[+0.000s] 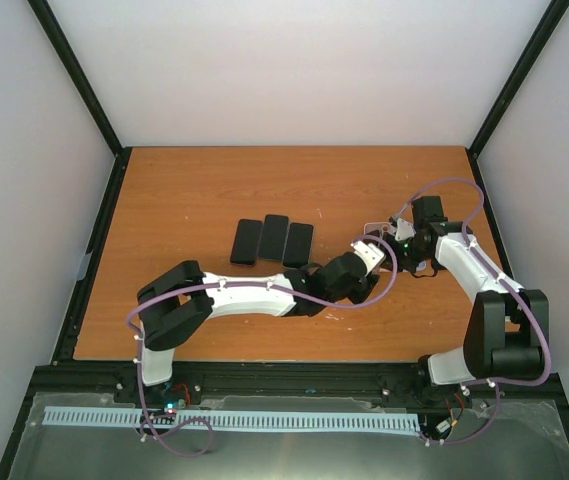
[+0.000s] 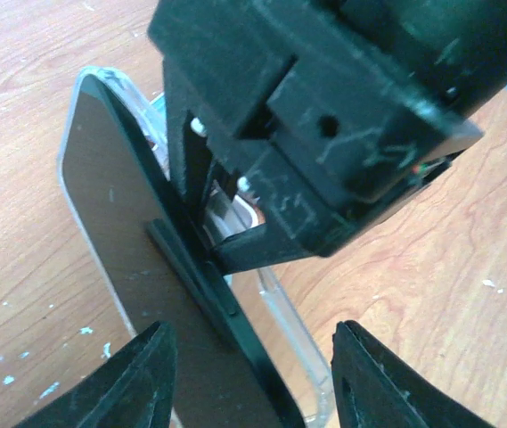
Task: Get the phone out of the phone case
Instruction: Remove the phone case from the phone.
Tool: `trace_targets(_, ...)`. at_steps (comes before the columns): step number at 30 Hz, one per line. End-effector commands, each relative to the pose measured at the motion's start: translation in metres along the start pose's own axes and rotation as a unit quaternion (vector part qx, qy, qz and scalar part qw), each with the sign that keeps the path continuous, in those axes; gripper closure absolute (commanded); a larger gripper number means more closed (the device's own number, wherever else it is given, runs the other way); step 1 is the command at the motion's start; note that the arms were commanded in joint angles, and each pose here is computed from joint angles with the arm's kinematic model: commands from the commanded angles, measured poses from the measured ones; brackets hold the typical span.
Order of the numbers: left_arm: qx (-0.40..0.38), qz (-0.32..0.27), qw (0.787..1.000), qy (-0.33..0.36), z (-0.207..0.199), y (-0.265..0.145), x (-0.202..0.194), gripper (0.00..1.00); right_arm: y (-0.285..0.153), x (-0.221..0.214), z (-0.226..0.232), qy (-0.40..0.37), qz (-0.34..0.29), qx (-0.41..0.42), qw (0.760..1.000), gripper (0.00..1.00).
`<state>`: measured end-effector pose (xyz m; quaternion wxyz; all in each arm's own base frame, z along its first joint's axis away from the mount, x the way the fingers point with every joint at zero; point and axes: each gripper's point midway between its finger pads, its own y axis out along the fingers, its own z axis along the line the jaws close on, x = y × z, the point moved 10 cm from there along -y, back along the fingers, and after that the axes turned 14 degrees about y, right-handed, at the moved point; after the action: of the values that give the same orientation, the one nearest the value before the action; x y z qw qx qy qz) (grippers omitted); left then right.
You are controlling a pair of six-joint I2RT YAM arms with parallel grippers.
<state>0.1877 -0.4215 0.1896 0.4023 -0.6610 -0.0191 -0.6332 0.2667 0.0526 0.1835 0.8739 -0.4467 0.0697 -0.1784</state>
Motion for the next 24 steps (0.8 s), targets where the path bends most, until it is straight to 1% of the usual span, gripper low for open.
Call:
trace_targets(1, 0.030, 0.012, 0.999, 0.032, -0.002, 0.001, -0.001, 0.52, -0.003, 0.006, 0.003, 0.002, -0.010, 0.015, 1.000, 0.97)
trace_targets(7, 0.057, 0.030, 0.996, 0.053, -0.009, 0.004, -0.011, 0.49, -0.002, 0.007, 0.001, 0.011, -0.005, 0.019, 1.000, 0.97)
trace_targets(15, 0.099, 0.048, 0.988, 0.110, -0.028, 0.015, -0.019, 0.50, -0.004, 0.008, 0.000, 0.020, -0.003, 0.028, 0.999, 0.97)
trace_targets(20, 0.130, 0.054, 0.983, 0.117, -0.026, 0.018, -0.021, 0.53, -0.006, 0.007, -0.001, 0.024, -0.003, 0.032, 0.999, 0.97)
trace_targets(22, 0.138, 0.056, 0.981, 0.123, -0.024, 0.019, -0.023, 0.53, -0.007, 0.007, -0.002, 0.026, -0.003, 0.035, 0.999, 0.97)
trace_targets(24, 0.146, 0.059, 0.979, 0.130, -0.023, 0.019, -0.027, 0.50, -0.007, 0.007, -0.002, 0.028, -0.001, 0.039, 0.999, 0.97)
